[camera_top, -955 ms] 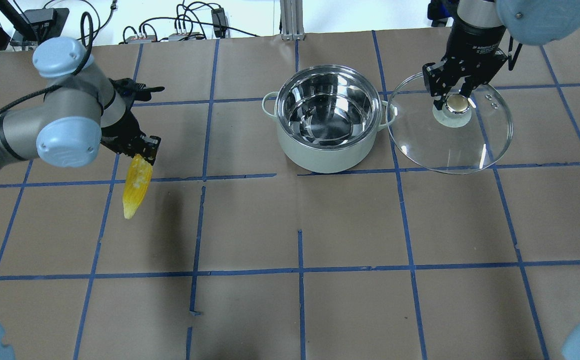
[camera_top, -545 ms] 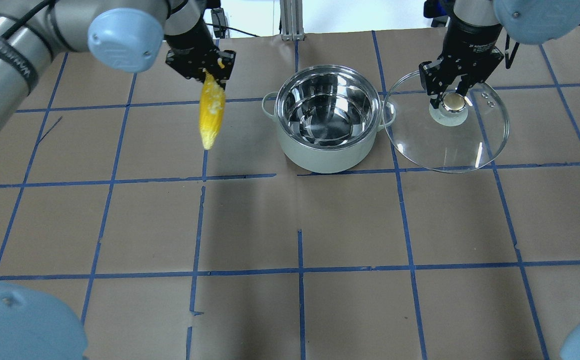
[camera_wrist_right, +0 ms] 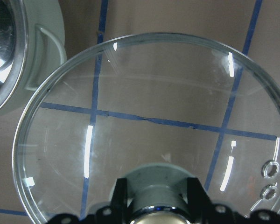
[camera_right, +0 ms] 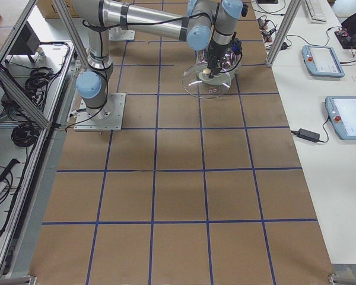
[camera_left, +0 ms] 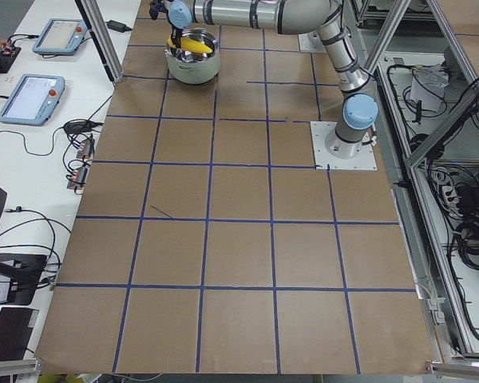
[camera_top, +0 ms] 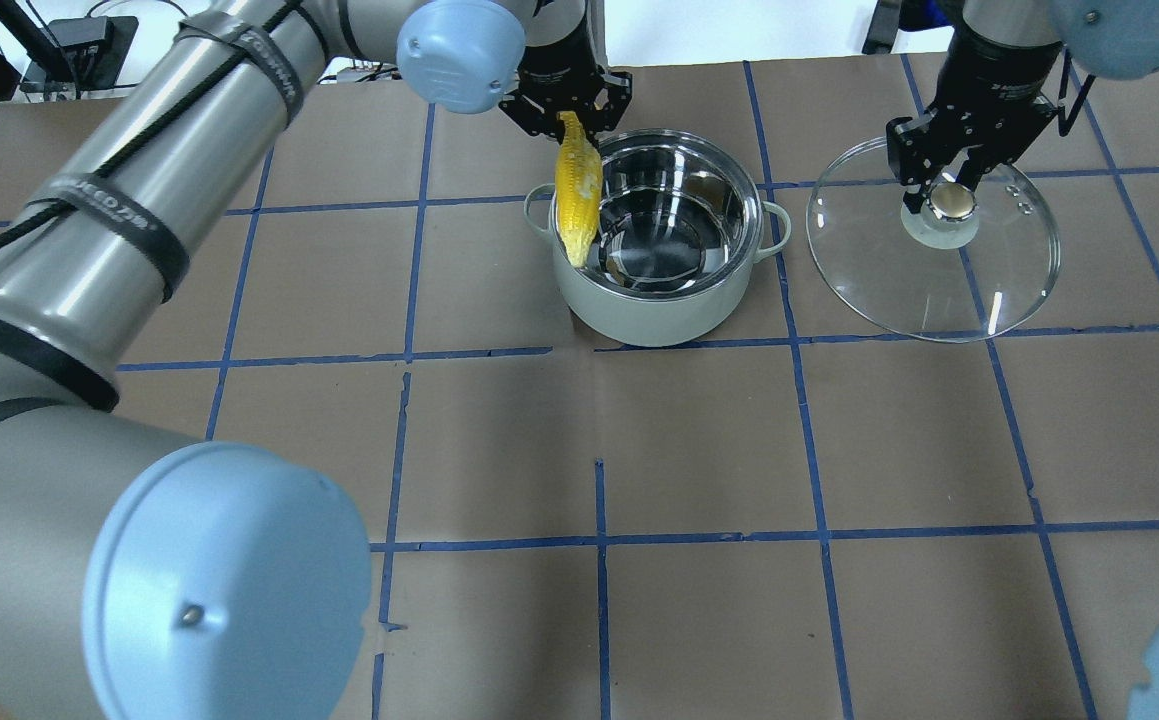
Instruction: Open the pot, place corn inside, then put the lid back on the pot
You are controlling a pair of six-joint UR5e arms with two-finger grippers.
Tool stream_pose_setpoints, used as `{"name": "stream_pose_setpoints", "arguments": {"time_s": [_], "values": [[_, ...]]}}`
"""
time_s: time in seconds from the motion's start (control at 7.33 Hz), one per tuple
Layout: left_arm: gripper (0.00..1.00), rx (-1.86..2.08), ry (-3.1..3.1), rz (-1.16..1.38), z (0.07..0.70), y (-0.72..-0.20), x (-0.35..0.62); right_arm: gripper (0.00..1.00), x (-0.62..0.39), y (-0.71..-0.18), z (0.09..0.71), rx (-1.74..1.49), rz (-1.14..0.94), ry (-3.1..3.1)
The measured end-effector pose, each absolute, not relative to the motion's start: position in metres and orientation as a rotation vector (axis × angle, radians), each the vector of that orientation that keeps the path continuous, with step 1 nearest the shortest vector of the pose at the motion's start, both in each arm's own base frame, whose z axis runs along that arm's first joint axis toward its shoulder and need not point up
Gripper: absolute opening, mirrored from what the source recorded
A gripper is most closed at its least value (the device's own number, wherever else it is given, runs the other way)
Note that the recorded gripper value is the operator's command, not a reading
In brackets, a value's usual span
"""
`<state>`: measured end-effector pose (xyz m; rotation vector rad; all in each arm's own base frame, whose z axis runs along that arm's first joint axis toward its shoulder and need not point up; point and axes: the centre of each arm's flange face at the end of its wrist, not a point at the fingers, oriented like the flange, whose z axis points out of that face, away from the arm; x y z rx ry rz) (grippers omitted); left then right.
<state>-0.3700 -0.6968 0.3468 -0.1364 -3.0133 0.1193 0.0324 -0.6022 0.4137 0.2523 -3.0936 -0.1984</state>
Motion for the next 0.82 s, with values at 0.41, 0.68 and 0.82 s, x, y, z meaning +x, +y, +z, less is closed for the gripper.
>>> {"name": "stream_pose_setpoints", "arguments": {"time_s": [0.41, 0.68, 0.82], "values": [[1.00, -0.127, -3.014, 0.113, 0.332, -0.703, -0.386, 0.21, -0.007, -0.604, 0.408, 0.227, -0.219, -3.112], [1.00, -0.118, -3.014, 0.124, 0.337, -0.705, -0.383, 0.21, -0.011, -0.604, 0.408, 0.224, -0.217, -3.115], [1.00, -0.117, -3.013, 0.127, 0.342, -0.704, -0.379, 0.20, -0.010, -0.604, 0.410, 0.224, -0.212, -3.115]]}}
